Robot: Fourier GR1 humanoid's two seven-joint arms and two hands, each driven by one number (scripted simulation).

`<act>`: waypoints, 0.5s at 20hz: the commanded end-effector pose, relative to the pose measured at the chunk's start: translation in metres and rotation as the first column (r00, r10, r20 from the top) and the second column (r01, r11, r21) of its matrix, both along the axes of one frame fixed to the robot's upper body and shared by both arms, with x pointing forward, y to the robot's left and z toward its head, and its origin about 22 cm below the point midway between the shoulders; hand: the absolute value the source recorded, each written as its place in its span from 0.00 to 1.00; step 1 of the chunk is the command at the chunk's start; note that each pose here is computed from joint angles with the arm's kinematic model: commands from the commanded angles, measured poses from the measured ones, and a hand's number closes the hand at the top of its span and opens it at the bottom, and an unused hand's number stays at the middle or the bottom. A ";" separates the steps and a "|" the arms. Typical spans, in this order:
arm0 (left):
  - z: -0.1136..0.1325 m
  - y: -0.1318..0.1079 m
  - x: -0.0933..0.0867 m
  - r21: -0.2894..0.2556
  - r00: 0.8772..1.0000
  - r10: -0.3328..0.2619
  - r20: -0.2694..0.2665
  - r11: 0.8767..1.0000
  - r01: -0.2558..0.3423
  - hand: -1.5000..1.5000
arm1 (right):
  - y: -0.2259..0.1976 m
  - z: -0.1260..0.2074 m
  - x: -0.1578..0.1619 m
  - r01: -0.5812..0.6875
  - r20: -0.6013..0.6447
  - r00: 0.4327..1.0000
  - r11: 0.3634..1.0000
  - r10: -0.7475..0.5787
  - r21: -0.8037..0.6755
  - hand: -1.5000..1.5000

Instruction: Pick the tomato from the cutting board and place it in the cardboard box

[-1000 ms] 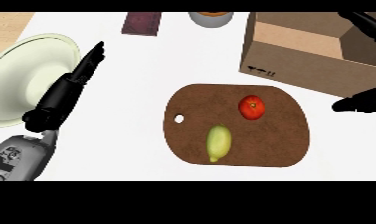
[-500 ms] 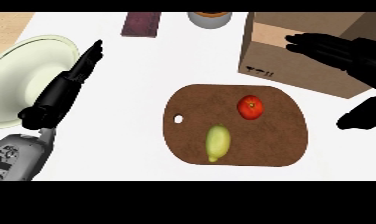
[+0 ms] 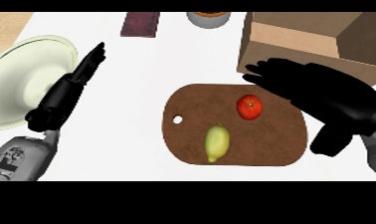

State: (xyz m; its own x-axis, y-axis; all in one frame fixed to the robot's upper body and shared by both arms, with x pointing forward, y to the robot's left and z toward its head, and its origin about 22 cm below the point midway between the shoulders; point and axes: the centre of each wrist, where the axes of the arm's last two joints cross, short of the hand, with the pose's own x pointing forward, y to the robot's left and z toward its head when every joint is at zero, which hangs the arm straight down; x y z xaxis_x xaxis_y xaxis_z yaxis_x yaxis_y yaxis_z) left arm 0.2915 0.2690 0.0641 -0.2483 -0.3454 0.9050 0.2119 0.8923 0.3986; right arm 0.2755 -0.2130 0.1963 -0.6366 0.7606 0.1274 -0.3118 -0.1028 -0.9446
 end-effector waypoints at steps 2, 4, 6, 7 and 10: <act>0.012 0.005 0.001 0.003 1.000 0.009 -0.004 1.000 -0.009 0.50 | 0.028 -0.026 -0.019 0.055 -0.030 0.998 0.997 -0.057 -0.050 0.00; -0.004 0.013 -0.003 0.001 1.000 0.010 -0.015 1.000 -0.010 0.50 | 0.036 -0.023 -0.028 0.076 -0.047 0.996 0.994 -0.080 -0.079 0.00; 0.006 0.006 0.004 0.008 1.000 -0.018 0.012 1.000 0.018 0.50 | 0.039 -0.013 -0.002 0.080 -0.067 0.994 0.993 -0.085 -0.082 0.00; 0.009 -0.010 0.000 0.004 1.000 -0.001 0.008 1.000 0.001 0.50 | 0.038 -0.022 -0.003 0.071 -0.086 0.993 0.992 -0.081 -0.107 0.00; -0.007 0.010 -0.002 -0.001 1.000 0.002 0.016 1.000 -0.002 0.50 | 0.039 -0.023 -0.023 0.089 -0.032 0.995 0.988 -0.094 -0.127 0.00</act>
